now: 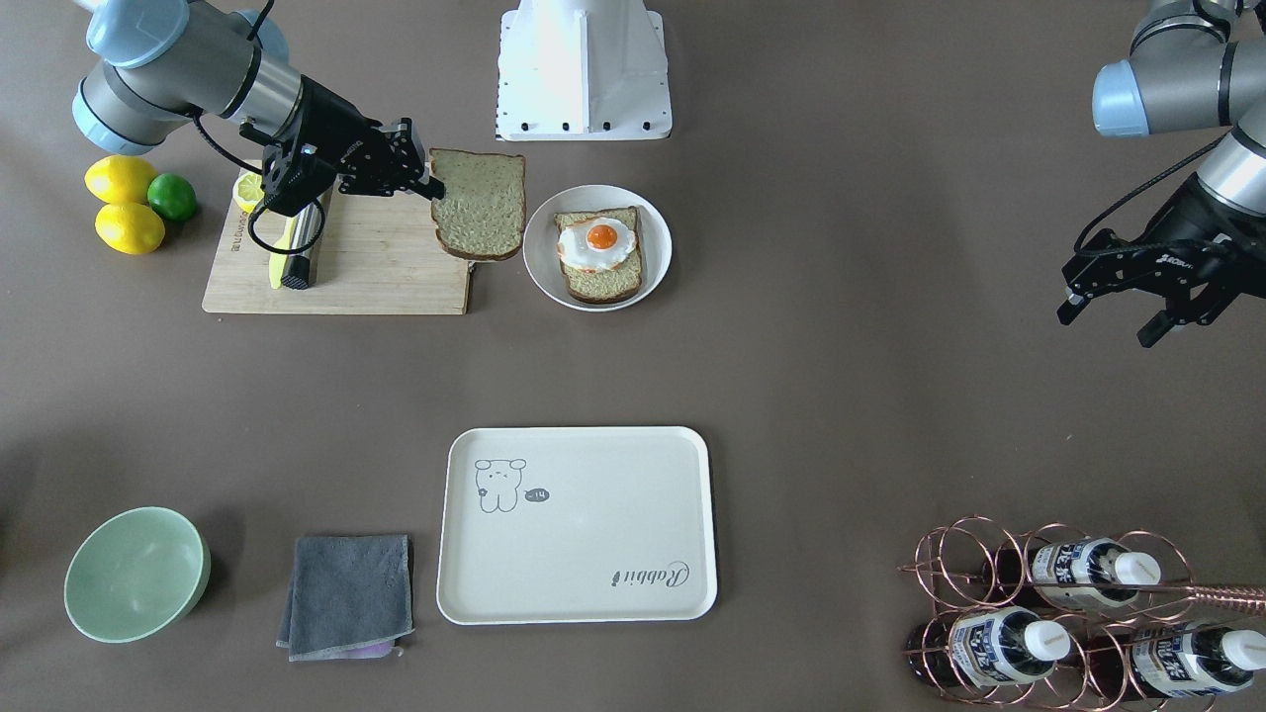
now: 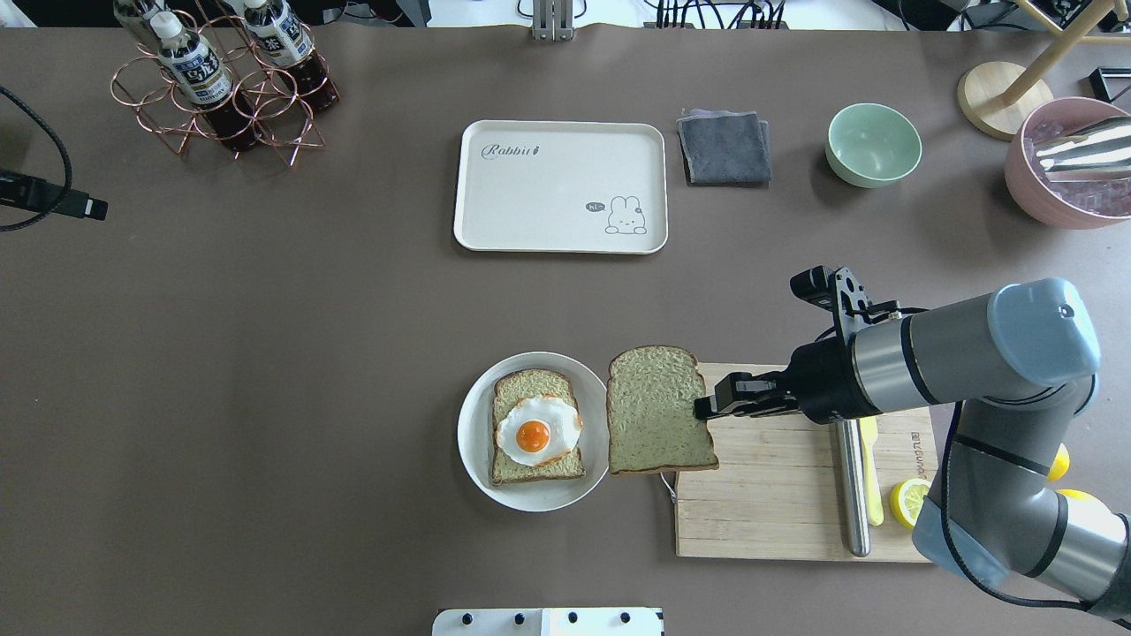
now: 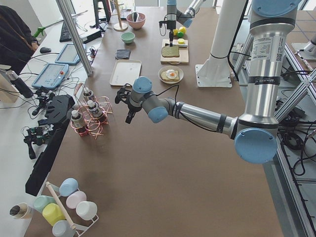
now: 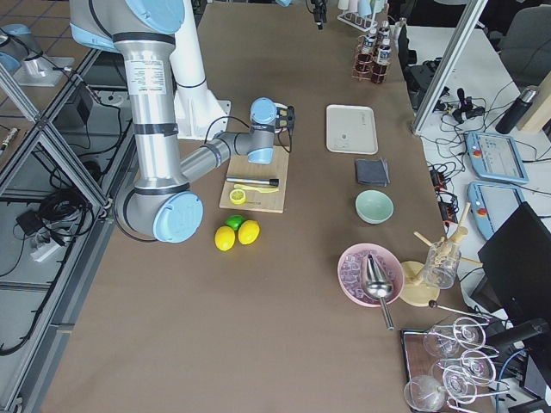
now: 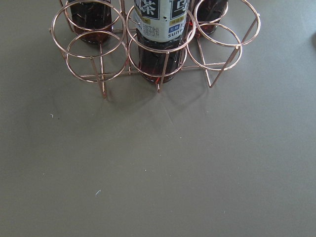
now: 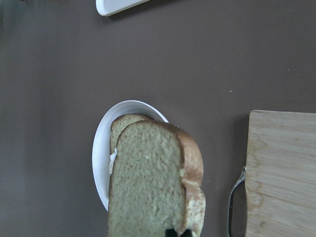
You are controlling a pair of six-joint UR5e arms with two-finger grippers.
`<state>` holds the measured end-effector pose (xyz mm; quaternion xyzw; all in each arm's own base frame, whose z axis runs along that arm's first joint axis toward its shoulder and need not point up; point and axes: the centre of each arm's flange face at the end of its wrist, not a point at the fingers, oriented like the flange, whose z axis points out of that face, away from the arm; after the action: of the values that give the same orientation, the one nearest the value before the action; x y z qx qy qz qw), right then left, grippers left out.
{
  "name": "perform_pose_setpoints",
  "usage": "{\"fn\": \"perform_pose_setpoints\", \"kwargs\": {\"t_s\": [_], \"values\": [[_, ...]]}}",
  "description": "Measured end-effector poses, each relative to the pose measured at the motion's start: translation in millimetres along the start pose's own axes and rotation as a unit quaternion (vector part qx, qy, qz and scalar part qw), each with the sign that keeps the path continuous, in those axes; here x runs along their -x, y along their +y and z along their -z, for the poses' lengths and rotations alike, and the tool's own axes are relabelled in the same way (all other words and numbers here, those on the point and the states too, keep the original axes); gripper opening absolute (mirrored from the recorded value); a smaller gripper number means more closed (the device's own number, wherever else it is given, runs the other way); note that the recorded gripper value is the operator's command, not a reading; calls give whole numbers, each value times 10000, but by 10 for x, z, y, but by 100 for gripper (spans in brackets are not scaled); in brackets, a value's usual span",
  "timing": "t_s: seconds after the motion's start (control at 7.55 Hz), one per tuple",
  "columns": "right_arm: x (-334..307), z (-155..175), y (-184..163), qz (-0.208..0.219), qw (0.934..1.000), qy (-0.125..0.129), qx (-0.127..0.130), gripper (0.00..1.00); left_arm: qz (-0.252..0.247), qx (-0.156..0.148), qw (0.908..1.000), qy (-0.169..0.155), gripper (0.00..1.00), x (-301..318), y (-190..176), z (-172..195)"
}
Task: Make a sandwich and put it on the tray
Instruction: 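Lift the bread slice with the right gripper and carry it over the egg toast, then lower the bread slice onto the egg toast and open the right gripper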
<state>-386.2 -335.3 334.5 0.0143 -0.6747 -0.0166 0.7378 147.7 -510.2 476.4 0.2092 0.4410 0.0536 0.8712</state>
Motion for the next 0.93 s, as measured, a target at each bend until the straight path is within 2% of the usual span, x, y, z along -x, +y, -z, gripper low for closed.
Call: {"fn": "perform_pose_setpoints", "kwargs": {"t_s": [0.53,0.79,0.93], "values": [[498,-714,390,84,9993,-295,-217,0,18,15,10000,-5,97,15,3,-15],[609,-1016,364,106,9990,-297,-325,0,37,37,10000,-20,97,44,-12,-60],[614,-1061,308,116,9988,-280,-393,0,45,47,10000,-27,97,56,-19,-79]]}}
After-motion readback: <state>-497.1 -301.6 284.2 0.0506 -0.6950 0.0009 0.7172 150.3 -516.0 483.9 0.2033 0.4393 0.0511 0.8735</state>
